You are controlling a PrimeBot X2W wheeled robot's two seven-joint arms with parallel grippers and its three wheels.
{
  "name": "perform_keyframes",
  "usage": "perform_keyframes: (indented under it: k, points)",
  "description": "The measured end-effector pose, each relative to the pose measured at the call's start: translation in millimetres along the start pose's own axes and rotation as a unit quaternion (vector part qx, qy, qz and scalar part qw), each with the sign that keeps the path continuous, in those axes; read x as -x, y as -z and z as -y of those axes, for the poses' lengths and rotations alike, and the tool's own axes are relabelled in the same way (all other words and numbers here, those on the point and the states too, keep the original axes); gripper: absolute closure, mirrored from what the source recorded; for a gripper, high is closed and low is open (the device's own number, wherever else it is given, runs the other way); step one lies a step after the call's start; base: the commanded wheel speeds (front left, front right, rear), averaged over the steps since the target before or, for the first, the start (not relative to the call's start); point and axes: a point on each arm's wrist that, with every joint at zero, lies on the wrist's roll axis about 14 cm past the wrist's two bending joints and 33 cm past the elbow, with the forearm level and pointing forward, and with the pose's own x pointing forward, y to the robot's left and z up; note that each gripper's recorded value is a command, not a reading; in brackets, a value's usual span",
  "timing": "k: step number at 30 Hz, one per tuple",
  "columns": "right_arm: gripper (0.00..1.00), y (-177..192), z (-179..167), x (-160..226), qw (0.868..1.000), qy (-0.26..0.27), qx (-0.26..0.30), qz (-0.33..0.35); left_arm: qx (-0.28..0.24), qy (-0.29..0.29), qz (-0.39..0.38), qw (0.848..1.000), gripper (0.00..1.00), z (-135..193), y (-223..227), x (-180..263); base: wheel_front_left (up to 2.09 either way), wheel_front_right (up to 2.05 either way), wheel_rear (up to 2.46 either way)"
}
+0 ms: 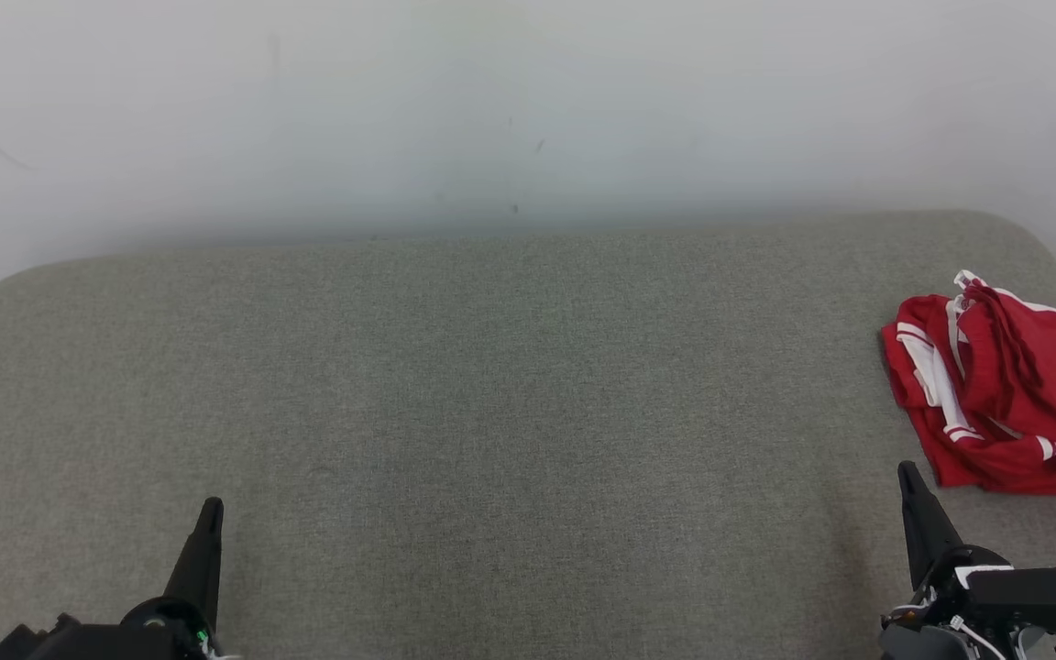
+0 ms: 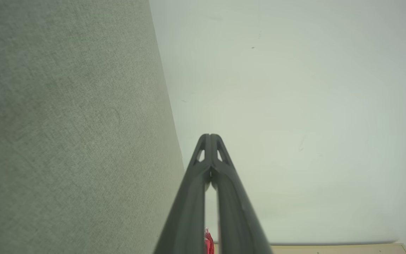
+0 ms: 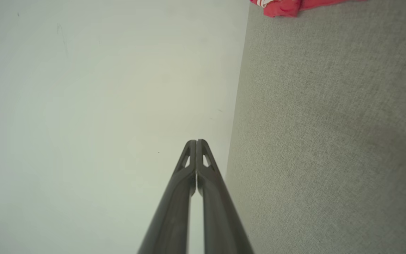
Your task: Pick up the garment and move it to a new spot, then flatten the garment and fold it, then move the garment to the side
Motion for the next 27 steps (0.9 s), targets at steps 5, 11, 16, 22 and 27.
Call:
perform_keyframes:
  k: [5,11,16,22,27]
  points:
    - [1.00,-0.3,-1.4,-0.6,1.000,-0.003,-0.014,0.000,0.017,0.003,-0.002,1.000,1.00,1.5,0.2,-1.2,0.00,0.00,0.00]
    - [1.00,-0.7,-2.3,-0.9,1.000,-0.005,-0.024,0.001,0.025,0.007,-0.002,1.000,1.00,4.1,0.1,-2.9,0.00,0.00,0.00]
    - [1.00,-0.7,-2.2,-0.9,1.000,-0.005,-0.024,0.001,0.025,0.007,-0.002,1.000,1.00,4.0,0.1,-2.9,0.00,0.00,0.00]
    - [1.00,-0.7,-2.2,-0.9,1.000,-0.005,-0.024,0.001,0.025,0.007,-0.002,1.000,1.00,4.1,0.1,-2.9,0.00,0.00,0.00]
    - [1.00,-0.7,-2.3,-0.9,1.000,-0.005,-0.024,0.001,0.025,0.007,-0.002,1.000,1.00,4.1,0.1,-2.9,0.00,0.00,0.00]
